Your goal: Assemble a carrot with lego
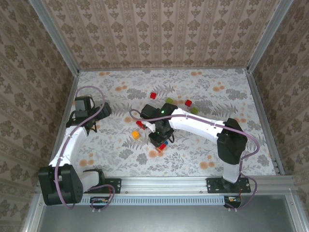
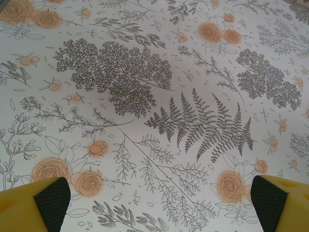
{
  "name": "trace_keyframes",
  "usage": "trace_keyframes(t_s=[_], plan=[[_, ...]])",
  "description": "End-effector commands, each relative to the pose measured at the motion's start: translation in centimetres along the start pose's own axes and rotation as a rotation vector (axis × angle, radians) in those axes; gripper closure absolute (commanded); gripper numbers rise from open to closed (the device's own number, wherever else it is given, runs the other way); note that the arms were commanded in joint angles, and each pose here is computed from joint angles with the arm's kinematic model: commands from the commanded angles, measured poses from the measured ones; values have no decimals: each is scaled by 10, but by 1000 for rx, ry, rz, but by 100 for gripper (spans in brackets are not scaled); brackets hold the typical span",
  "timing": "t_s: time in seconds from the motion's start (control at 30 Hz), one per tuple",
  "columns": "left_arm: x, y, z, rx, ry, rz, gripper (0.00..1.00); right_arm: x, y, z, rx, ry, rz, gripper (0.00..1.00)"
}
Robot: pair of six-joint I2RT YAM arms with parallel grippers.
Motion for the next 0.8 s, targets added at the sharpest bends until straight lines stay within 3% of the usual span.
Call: trace_keyframes(t_s=[0.0, 0.53, 0.77], plan=[[4, 6, -5, -16, -3, -7, 0, -6, 3, -5, -10, -1, 11, 69], [3, 6, -5, -18, -3, -6, 0, -14, 3, -43, -31, -92, 51, 69], [3, 6, -5, -18, 0, -5, 0, -8, 8, -41, -22, -35, 15, 70]])
Point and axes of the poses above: each hand's point on the last joint's axis, 136 mm out from that joint toward the fingers, its own x axis back along the fingers, its own z axis along the line the jaws close on, y = z × x, the point moved 5 cm from there along x, back along the fingers, and after that the axes turned 14 degrees about x, right-handed, at the moved point
